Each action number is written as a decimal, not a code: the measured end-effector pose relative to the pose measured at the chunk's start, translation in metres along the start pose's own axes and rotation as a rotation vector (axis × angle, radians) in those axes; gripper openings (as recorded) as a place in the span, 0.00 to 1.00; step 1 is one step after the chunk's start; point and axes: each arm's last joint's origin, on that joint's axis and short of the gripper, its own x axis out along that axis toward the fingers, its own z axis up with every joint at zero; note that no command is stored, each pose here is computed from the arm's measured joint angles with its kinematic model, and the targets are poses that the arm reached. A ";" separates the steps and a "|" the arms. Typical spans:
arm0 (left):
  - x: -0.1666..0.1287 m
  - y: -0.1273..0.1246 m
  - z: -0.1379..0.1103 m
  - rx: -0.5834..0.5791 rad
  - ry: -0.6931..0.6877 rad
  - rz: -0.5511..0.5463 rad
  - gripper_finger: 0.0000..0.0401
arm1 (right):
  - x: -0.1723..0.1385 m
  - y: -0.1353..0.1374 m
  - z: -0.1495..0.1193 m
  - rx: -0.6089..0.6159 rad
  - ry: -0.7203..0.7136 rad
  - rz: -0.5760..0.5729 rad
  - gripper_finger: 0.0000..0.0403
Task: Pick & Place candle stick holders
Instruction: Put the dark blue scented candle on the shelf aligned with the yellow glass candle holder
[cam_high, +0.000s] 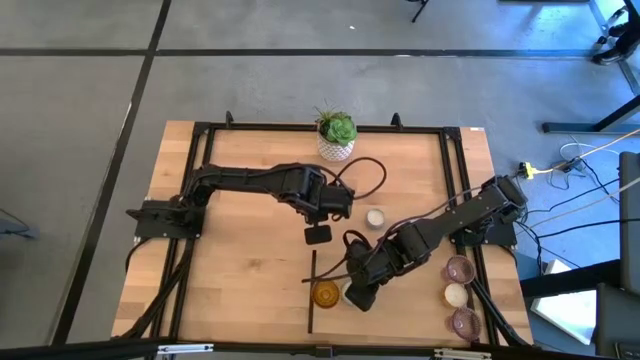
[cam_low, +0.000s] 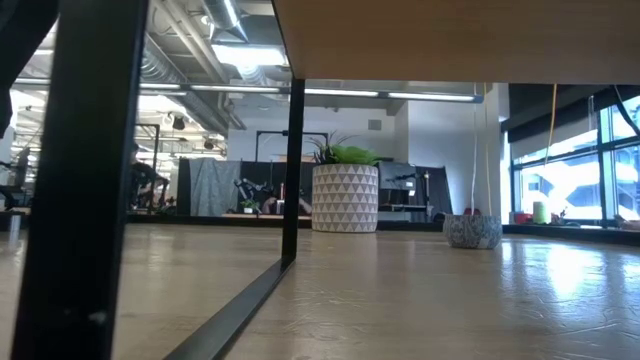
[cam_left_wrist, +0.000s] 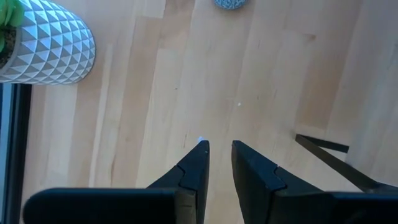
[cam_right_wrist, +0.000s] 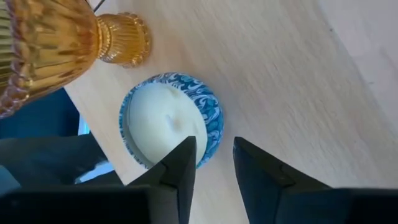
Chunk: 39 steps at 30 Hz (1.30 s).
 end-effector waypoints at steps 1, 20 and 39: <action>0.000 0.000 0.000 0.000 0.001 -0.002 0.16 | 0.000 0.000 0.000 0.001 -0.003 -0.001 0.27; 0.000 0.002 0.000 -0.008 -0.002 0.023 0.16 | -0.014 -0.006 0.000 0.030 -0.051 -0.018 0.19; -0.094 0.060 -0.035 -0.341 -0.344 0.294 0.00 | -0.017 -0.011 -0.001 0.010 -0.118 -0.095 0.00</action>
